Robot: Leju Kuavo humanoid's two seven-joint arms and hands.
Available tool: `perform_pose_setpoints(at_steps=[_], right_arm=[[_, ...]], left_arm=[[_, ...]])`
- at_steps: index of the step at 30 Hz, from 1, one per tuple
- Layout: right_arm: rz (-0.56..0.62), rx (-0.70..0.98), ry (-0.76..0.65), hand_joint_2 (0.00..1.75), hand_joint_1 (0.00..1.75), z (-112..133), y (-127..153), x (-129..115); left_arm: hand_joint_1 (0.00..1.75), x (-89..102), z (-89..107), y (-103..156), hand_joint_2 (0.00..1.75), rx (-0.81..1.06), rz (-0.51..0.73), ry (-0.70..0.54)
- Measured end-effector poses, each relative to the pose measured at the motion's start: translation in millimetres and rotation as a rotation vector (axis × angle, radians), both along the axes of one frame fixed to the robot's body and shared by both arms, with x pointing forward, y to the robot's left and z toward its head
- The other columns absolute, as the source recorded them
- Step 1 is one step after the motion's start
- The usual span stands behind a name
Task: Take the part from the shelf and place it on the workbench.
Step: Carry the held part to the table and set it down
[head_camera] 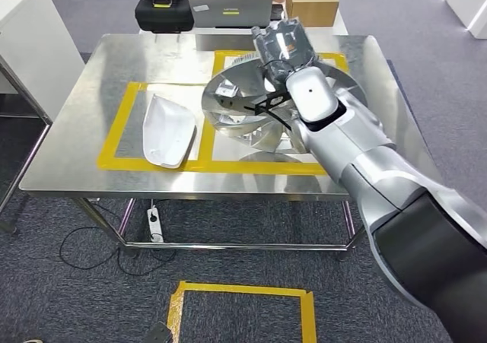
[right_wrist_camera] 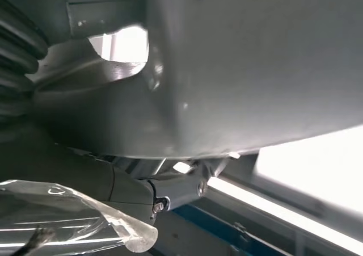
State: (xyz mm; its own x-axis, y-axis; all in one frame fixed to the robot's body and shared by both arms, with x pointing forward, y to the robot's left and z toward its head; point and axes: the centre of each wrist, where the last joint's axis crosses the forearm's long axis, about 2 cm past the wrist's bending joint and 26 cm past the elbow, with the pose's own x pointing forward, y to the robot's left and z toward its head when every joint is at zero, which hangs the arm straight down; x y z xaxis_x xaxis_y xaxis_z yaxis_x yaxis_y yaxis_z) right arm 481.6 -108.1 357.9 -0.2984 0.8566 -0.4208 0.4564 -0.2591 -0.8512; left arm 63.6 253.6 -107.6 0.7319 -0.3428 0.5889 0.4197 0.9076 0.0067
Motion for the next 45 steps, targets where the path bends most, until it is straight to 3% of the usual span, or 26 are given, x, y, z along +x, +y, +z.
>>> perform_pose_setpoints(at_steps=[4, 10, 16, 22, 33, 39, 45], right_arm=[[0.047, 0.016, -0.043, 0.0, 0.0, -5, 1, -2], [0.104, 0.049, -0.073, 0.0, 0.0, -10, 1, -3], [0.153, 0.023, -0.006, 0.0, 0.0, -5, 6, -4], [0.166, -0.042, 0.063, 0.0, 0.0, -8, 16, -8], [0.12, -0.04, 0.02, 0.0, 0.0, -17, 18, -11], [0.113, 0.023, -0.016, 0.0, 0.0, -20, 14, -10], [0.17, 0.211, -0.147, 0.0, 0.0, -28, 9, -14]], left_arm=[[0.0, 0.8, 0.2, -1, 0.0, 0.006, -0.018, 0.005], [0.0, 0.7, 0.2, -2, 0.0, 0.016, -0.043, 0.018], [0.0, 5.0, 1.0, -3, 0.0, 0.024, -0.066, 0.01], [0.0, 6.9, 1.3, -3, 0.0, 0.027, -0.071, 0.005], [0.0, 9.5, 1.7, -2, 0.0, 0.034, -0.065, -0.019], [0.0, 9.0, 1.8, -4, 0.0, 0.035, -0.08, -0.025], [0.0, 10.6, 2.4, -8, 0.0, 0.039, -0.091, -0.035]])
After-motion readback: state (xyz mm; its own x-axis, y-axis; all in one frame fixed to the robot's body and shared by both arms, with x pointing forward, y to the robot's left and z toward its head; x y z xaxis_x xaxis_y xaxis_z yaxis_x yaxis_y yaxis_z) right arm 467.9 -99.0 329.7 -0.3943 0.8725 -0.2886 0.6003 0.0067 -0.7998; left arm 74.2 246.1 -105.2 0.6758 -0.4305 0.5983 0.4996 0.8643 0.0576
